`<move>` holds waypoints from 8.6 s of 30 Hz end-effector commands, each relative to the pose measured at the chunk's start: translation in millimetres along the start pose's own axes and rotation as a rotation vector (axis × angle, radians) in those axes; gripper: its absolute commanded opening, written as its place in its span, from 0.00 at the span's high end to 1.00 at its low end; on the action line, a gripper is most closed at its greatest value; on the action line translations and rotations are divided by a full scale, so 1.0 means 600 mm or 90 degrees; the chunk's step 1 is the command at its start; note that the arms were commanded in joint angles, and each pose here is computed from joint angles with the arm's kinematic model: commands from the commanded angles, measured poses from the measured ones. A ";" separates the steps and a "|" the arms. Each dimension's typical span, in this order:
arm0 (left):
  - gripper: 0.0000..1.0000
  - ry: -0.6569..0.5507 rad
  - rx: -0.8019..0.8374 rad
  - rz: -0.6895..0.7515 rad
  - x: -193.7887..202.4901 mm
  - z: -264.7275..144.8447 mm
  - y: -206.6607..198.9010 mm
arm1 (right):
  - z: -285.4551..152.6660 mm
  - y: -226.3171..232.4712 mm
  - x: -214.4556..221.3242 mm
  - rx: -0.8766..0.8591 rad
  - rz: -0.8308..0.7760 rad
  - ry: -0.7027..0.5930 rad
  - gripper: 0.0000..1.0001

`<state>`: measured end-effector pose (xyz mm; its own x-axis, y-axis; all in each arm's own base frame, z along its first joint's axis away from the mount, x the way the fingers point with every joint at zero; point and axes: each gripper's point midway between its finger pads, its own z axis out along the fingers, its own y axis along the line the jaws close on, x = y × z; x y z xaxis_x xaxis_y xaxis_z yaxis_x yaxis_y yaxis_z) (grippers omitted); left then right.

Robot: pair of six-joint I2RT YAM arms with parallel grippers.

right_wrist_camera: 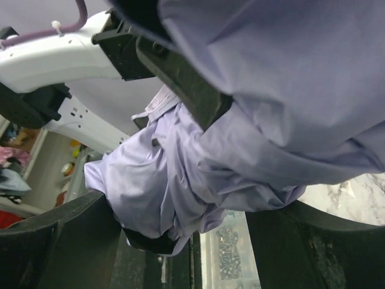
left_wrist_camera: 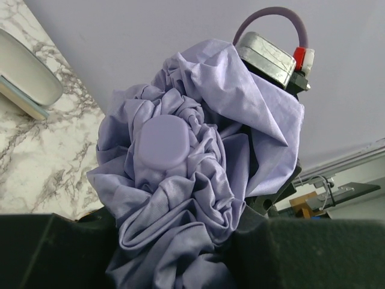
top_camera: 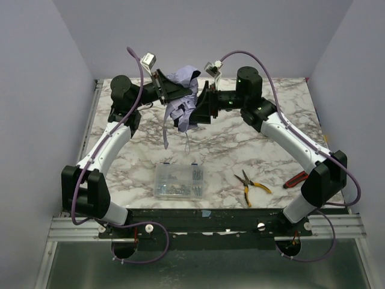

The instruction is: Open the umbrella

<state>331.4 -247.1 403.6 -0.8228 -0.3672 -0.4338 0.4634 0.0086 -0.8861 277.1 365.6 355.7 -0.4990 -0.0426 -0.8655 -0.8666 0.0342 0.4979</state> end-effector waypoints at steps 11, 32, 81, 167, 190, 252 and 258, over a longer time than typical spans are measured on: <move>1.00 0.115 0.029 0.157 0.101 0.045 -0.050 | 0.025 0.012 -0.051 -0.054 0.054 -0.059 0.48; 0.04 -0.012 -0.167 0.490 0.005 -0.120 0.026 | -0.116 -0.112 -0.154 0.151 0.107 -0.271 0.99; 0.02 0.093 -0.260 0.633 0.087 -0.026 0.071 | -0.159 -0.166 -0.184 0.204 0.071 -0.302 0.99; 0.34 0.246 -0.451 0.633 0.129 0.033 0.196 | -0.275 -0.193 -0.294 0.279 -0.035 -0.366 0.99; 0.56 0.425 -0.515 0.410 0.323 -0.090 0.364 | -0.303 -0.162 -0.349 0.263 -0.074 -0.399 0.99; 0.51 0.129 0.205 1.703 0.222 0.101 0.090 | -0.131 -0.160 0.012 0.043 0.581 -0.047 0.99; 0.76 0.139 0.200 1.716 0.221 0.109 0.101 | -0.122 -0.159 0.023 0.036 0.594 -0.026 0.99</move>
<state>272.8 -350.3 300.3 0.9843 0.1764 -0.0025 0.0124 -0.0554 0.9984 361.0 285.4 286.1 -0.9863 0.1237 -0.1094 -0.0957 0.1120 0.9891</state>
